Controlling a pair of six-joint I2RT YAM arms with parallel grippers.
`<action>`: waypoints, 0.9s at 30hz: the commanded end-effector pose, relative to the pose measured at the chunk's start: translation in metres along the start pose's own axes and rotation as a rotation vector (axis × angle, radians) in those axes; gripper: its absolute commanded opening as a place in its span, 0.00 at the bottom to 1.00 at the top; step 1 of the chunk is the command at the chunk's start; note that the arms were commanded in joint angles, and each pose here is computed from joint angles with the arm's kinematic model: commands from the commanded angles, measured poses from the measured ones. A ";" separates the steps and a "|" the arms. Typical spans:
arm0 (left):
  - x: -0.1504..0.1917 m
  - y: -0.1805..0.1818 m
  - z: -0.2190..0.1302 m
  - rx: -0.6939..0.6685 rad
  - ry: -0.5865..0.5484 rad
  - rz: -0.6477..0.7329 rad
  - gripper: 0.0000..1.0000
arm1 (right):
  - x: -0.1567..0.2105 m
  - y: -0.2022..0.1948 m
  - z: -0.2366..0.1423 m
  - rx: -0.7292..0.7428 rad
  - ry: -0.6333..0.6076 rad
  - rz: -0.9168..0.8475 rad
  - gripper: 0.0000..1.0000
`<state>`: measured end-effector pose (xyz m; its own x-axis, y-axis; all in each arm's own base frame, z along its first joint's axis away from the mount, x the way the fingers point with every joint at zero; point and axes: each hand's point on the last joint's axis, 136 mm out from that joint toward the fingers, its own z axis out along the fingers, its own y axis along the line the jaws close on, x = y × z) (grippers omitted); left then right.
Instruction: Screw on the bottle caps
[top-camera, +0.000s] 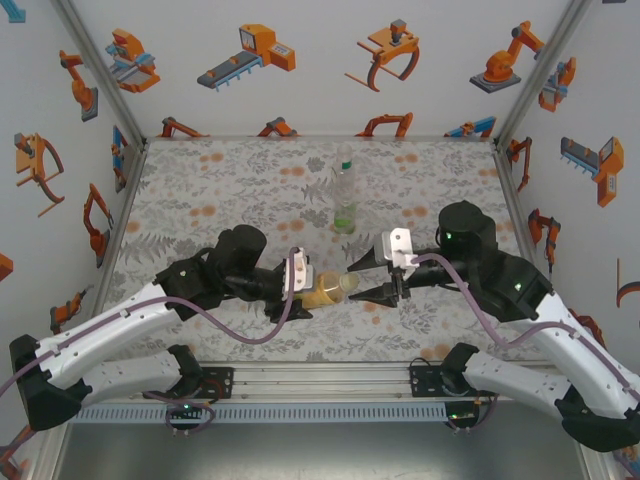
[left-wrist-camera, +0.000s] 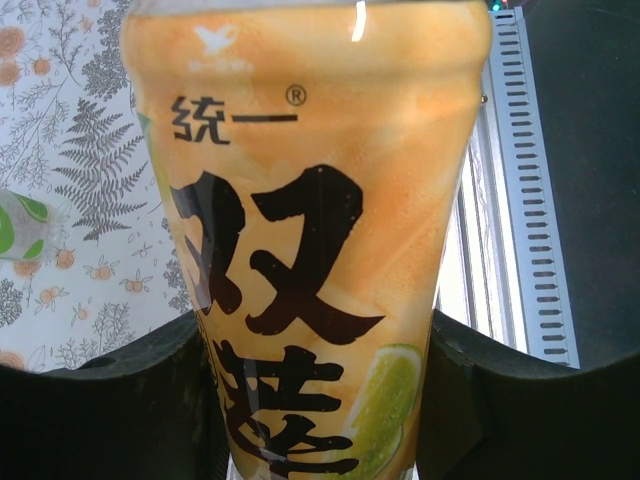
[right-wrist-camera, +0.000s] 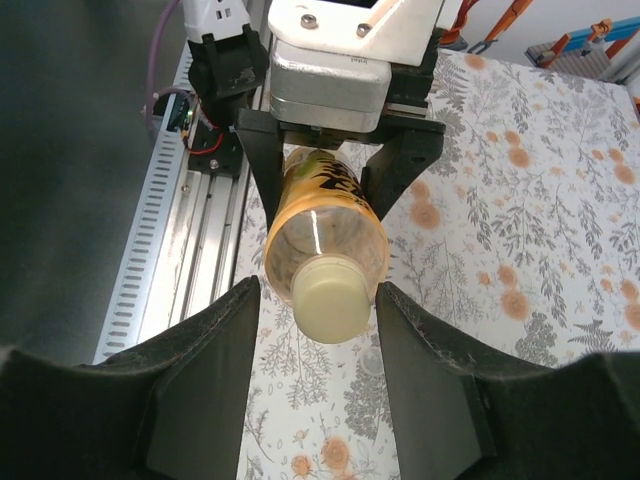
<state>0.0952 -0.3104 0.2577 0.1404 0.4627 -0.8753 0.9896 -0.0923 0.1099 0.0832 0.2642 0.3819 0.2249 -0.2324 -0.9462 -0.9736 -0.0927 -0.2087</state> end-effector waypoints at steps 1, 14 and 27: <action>-0.019 -0.005 -0.010 0.015 -0.052 0.036 0.00 | 0.008 -0.001 0.002 0.005 0.023 -0.001 0.48; -0.017 -0.005 -0.008 0.020 -0.046 0.033 0.00 | 0.011 0.001 0.006 -0.018 0.021 0.008 0.37; -0.011 -0.001 -0.004 0.008 -0.018 0.023 0.00 | 0.011 -0.045 0.009 0.213 -0.083 0.618 0.00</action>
<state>0.0936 -0.3074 0.2527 0.1255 0.4830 -0.8666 0.9914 -0.0931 0.0917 0.1047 0.2699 0.3661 -0.0889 -0.2485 -0.9645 -0.9946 0.0741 0.0726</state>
